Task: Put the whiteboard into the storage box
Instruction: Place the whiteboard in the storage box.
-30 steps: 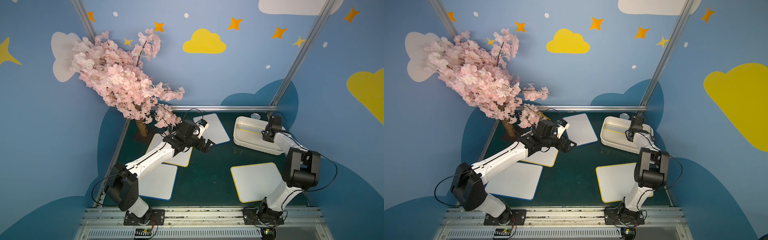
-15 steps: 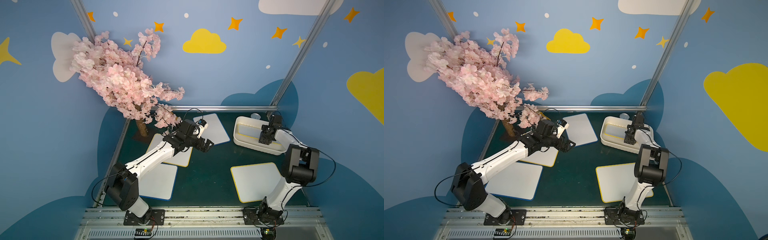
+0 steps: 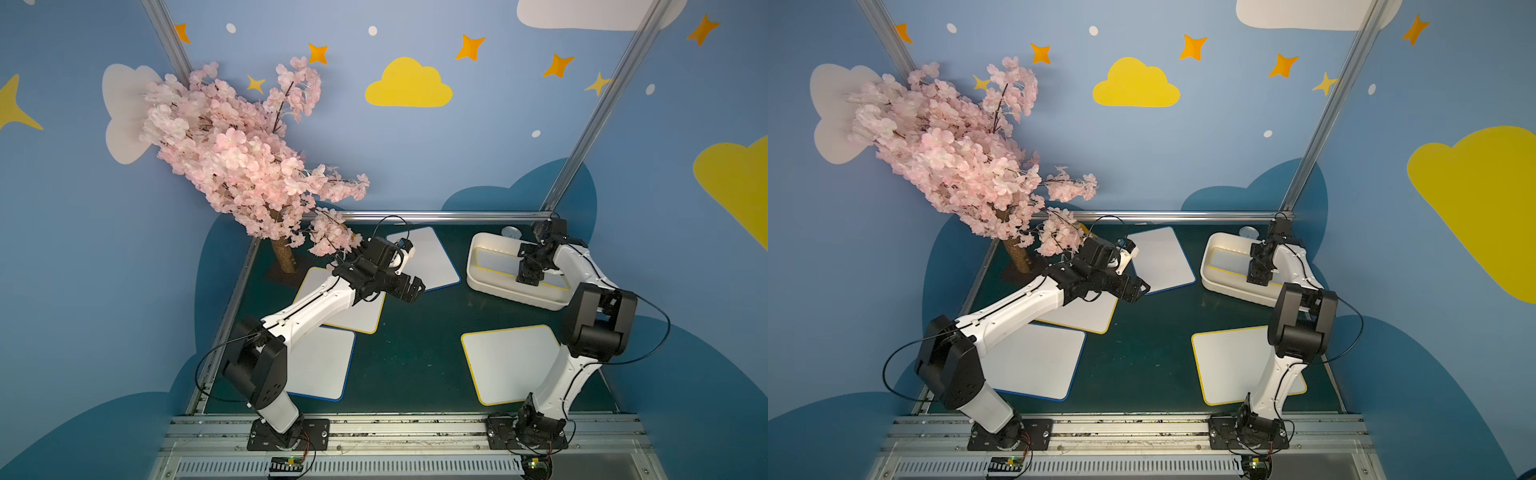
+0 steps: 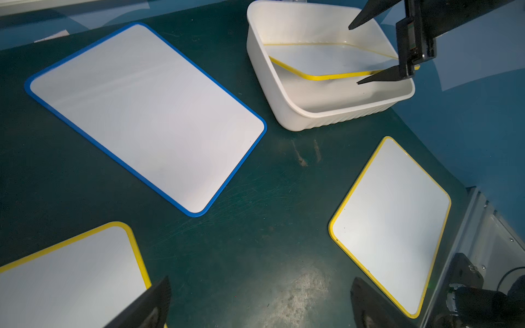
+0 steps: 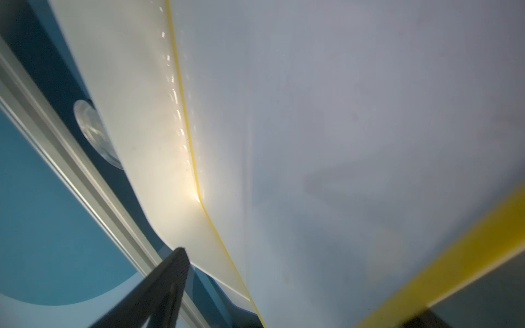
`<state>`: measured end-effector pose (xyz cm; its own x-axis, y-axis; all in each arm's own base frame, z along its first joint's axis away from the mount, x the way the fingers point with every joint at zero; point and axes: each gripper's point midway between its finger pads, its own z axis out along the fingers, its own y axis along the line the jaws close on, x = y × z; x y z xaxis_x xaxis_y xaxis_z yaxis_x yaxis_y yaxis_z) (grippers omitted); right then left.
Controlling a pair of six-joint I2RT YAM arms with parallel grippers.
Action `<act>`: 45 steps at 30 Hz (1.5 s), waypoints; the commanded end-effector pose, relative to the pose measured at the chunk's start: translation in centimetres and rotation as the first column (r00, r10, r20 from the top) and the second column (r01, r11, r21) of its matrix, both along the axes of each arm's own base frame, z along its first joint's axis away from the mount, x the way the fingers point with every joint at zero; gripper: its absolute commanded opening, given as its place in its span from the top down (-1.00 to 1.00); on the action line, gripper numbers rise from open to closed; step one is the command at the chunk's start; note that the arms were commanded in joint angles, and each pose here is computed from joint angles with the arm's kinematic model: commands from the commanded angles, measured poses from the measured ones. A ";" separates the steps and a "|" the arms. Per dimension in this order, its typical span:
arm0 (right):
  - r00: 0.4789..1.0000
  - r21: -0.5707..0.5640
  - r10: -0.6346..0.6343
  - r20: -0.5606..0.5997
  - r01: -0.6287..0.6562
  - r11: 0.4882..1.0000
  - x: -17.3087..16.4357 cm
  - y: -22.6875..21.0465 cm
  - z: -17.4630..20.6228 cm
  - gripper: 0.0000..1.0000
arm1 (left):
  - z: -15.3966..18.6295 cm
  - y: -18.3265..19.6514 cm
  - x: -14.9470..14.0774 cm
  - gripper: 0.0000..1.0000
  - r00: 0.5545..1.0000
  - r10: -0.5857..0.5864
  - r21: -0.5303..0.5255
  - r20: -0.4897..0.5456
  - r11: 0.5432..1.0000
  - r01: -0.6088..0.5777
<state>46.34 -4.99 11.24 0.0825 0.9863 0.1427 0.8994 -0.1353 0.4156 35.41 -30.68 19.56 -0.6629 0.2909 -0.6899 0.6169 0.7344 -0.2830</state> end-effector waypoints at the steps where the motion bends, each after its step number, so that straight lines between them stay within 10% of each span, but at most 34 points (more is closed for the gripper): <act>1: 0.998 0.032 0.033 -0.059 -0.031 0.999 -1.0 0.4 -0.5 -0.76 | 0.0 0.4 0.3 -0.99 1.000 0.015 0.015 -0.014 1.000 -0.015; 19: 0.959 -0.060 0.256 -0.122 -0.265 0.963 -2.6 0.8 1.1 -0.77 | -2.7 1.5 1.3 -0.99 0.987 0.111 0.106 -0.115 0.989 -0.099; 33: 0.717 -0.546 0.684 -0.132 -0.629 0.554 -11.5 8.3 5.8 -0.77 | -3.7 2.2 1.9 -0.99 0.953 0.203 0.123 -0.227 0.976 -0.179; 45: 0.442 -0.471 0.872 -0.210 -0.827 0.306 -20.2 16.4 -1.9 -0.77 | -2.7 4.4 3.2 -0.99 0.919 0.278 0.077 -0.280 0.961 -0.267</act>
<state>26.79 10.28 10.38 -0.8134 0.4494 -0.3694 0.4017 0.8932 0.2020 38.37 -26.69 16.01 -0.8766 0.1245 -0.4648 0.3152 0.8784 -0.3592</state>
